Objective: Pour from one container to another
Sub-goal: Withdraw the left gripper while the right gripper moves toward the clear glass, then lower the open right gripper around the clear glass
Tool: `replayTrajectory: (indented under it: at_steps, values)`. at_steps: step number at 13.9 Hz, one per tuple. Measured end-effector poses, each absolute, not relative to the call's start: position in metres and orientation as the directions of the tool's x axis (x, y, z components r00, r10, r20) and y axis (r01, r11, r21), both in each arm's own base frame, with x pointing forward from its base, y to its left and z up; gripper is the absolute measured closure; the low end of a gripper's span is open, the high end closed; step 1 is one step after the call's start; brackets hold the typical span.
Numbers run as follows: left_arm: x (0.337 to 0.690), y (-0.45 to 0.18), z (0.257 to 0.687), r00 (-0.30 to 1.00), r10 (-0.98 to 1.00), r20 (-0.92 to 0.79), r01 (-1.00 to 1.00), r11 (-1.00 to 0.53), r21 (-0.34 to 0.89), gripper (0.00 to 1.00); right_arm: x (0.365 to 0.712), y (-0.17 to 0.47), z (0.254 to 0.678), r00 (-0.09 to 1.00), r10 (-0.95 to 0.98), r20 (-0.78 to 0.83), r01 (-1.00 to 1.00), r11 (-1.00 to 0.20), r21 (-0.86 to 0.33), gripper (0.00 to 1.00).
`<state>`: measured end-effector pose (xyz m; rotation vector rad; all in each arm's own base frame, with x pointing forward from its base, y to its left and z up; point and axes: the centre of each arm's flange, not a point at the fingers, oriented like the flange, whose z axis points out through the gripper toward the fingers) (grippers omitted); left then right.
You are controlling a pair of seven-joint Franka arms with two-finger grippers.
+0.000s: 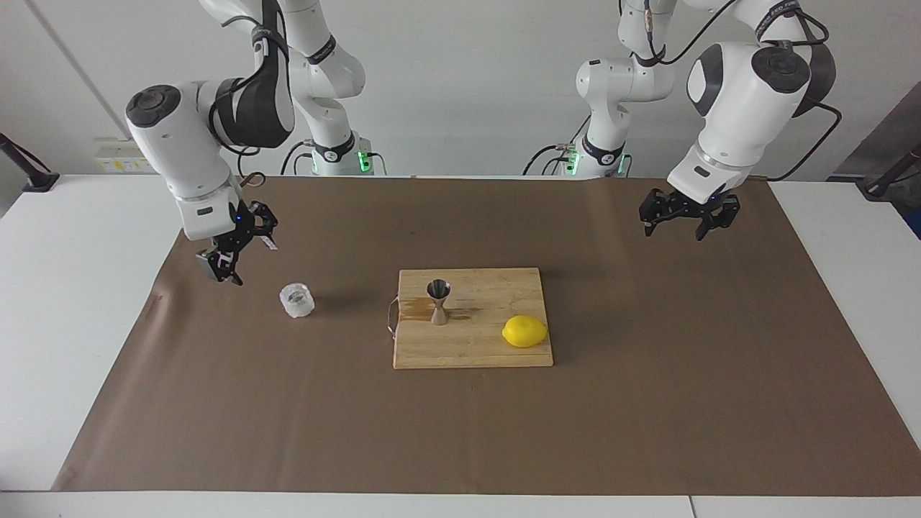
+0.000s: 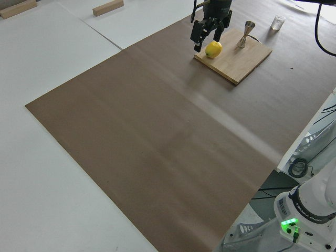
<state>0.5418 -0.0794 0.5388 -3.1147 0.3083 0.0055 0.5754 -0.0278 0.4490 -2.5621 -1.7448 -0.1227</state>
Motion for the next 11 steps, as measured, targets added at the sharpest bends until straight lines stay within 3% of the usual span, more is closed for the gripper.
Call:
replayTrajectory:
  at_steps: [4,11]
  values:
    - [0.543,-0.039,0.559,0.984,-0.178,0.013,-0.177,-0.984,-0.014,0.00,0.564,-0.035,0.381,0.214,0.962,0.169,0.977,-0.211,-0.038,0.00]
    - [0.540,-0.019,0.624,0.989,-0.145,0.031,-0.146,-0.989,0.021,0.00,0.548,-0.053,0.343,0.068,0.963,0.260,0.997,-0.075,0.014,0.00]
